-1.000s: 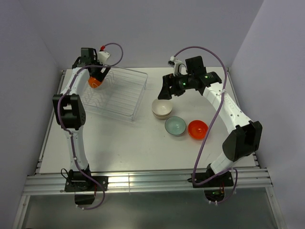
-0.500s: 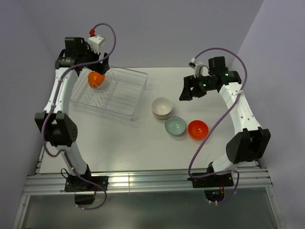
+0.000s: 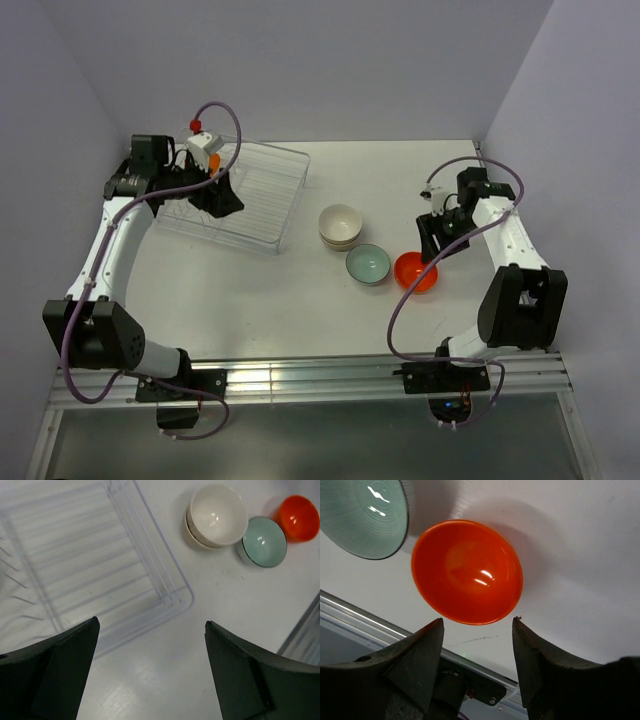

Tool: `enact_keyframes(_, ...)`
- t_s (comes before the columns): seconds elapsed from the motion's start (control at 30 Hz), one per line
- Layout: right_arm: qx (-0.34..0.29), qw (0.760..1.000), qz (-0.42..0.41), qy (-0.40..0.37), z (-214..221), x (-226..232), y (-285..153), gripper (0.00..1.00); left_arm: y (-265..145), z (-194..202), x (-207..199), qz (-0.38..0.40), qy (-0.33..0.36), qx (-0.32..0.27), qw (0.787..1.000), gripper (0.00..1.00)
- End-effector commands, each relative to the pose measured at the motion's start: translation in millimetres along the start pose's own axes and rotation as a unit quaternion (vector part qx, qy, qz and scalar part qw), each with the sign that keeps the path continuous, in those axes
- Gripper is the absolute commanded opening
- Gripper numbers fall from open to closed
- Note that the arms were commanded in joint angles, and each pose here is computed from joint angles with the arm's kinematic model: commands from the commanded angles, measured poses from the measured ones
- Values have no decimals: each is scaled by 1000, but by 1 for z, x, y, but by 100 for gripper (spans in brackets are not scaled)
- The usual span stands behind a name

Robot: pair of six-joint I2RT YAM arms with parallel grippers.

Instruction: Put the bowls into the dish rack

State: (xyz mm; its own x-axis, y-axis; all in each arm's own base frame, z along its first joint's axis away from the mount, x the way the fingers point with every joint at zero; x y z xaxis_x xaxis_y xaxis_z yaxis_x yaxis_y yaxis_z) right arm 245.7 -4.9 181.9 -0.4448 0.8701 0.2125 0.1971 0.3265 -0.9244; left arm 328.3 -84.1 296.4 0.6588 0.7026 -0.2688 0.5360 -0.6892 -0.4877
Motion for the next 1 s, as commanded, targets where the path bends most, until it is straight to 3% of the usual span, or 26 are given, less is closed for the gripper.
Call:
enact_keyframes(0.0, 0, 999, 39, -9, 2, -18, 20, 64, -11, 13, -24, 38, -7, -4, 999, 92)
enact_keyframes(0.47, 23, 997, 60, 32, 10, -39, 67, 52, -9, 36, -29, 42, -28, -2, 999, 91)
enact_keyframes(0.8, 25, 997, 65, 36, 18, -44, 84, 24, -7, 36, -26, 38, -30, 3, 999, 95)
enact_keyframes(0.87, 18, 997, 71, 30, 17, -43, 77, 15, -8, 34, -26, 34, -30, -2, 999, 96)
enact_keyframes(0.9, 15, 997, 76, 27, 17, -43, 74, 3, -8, 34, -26, 34, -30, -3, 999, 97)
enact_keyframes(0.97, 6, 996, 84, 20, 15, -41, 64, 0, -11, 28, -27, 32, -27, -9, 999, 97)
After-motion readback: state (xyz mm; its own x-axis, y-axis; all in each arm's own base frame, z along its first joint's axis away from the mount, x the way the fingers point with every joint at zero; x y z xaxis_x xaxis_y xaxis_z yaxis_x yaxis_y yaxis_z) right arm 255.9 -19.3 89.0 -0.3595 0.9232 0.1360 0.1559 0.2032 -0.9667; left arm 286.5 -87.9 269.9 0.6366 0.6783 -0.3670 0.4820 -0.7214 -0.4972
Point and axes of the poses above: each gripper's point midway between its finger pads, its own y axis out along the fingers, its own x axis along the line the jaws close on, z = x × y, the point moved 6 cm from there along -y, back along the fingers, and after that the axes turned 5 degrees about -y, right-handed, at the moved point
